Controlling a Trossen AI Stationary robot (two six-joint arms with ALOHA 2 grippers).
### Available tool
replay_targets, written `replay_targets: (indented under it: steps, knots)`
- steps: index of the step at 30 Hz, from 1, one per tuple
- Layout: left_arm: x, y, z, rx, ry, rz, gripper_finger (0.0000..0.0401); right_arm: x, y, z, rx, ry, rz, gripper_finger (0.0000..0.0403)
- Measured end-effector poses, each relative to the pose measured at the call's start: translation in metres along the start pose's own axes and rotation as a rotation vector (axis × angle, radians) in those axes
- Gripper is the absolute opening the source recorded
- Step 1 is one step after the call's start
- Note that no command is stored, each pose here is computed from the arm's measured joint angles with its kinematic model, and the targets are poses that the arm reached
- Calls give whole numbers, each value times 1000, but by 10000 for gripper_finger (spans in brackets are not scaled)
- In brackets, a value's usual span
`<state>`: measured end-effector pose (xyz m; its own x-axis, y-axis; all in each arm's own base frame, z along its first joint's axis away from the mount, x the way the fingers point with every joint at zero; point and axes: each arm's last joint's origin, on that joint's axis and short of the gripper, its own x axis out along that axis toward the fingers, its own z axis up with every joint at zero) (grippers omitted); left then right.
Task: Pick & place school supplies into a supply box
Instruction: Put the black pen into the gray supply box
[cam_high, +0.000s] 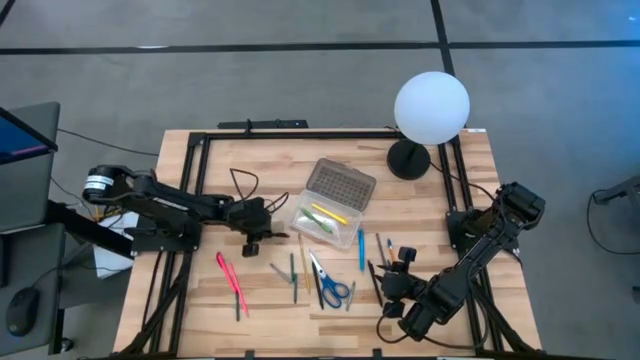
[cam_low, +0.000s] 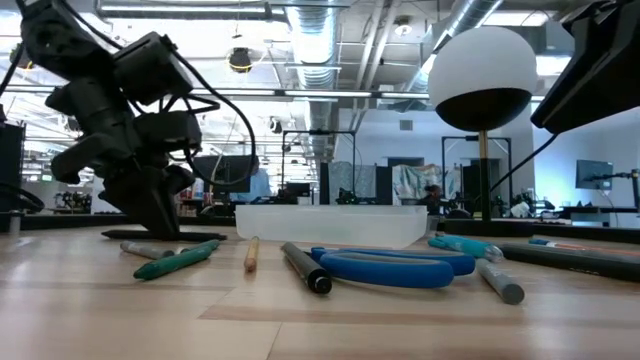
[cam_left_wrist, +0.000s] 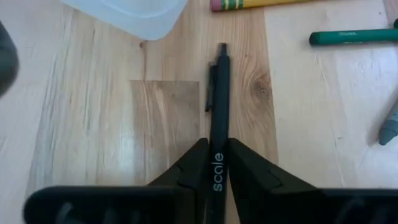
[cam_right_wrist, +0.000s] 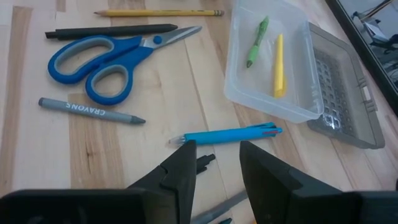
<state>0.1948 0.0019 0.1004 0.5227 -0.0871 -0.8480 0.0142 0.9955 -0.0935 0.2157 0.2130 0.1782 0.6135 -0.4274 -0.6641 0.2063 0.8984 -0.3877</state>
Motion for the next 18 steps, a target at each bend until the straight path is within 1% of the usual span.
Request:
replay_targets:
  steps: [5, 11, 15, 18]
  knots:
    - [0, 0, 0, 18, -7, 1, 24, 4, -2, 3, 17, 3, -7, 116]
    - [0, 0, 0, 36, -21, 5, 23, 5, -2, 4, 24, 2, -6, 116]
    - [-2, -1, 1, 50, -39, -11, 19, 5, -2, 4, 23, 2, -6, 116]
    - [-7, -3, 2, 54, -51, -46, 18, 5, -2, 4, 24, 2, -5, 116]
